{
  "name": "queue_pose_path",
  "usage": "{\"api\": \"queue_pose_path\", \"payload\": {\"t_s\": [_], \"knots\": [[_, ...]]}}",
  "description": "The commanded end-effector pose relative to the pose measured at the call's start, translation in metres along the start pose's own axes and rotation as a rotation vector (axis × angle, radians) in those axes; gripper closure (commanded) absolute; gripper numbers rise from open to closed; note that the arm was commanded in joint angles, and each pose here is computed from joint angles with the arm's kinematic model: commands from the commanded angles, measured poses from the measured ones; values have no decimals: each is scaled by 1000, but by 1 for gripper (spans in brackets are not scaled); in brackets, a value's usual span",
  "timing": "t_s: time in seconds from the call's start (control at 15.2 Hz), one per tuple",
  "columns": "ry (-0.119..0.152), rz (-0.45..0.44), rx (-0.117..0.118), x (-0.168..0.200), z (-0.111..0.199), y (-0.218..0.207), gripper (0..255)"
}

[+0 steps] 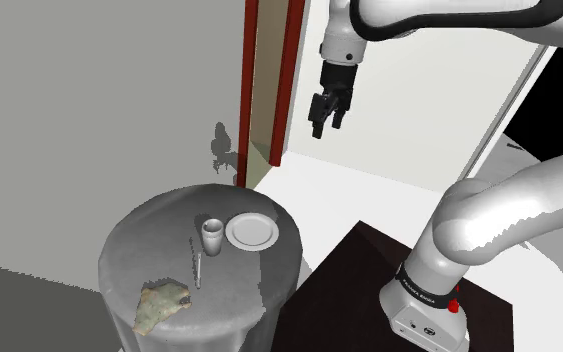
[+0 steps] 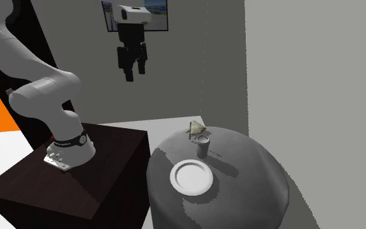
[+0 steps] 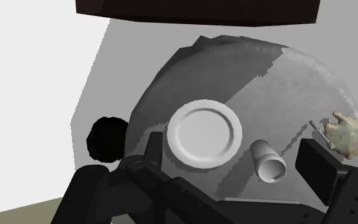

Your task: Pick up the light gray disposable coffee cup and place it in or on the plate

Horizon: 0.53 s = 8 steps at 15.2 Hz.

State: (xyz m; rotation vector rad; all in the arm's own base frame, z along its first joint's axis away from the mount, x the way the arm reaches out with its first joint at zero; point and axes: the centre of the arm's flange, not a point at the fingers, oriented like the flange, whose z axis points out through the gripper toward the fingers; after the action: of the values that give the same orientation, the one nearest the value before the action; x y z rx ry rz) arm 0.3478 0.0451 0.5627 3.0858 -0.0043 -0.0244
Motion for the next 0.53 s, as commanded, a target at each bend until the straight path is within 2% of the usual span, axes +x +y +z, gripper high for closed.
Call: {"api": "queue_pose_path", "payload": {"t_s": [0.0,0.46], "knots": [[-4,0,-1,16,19,-10,0],[-24,0,-5,72,84,-49,0]]}}
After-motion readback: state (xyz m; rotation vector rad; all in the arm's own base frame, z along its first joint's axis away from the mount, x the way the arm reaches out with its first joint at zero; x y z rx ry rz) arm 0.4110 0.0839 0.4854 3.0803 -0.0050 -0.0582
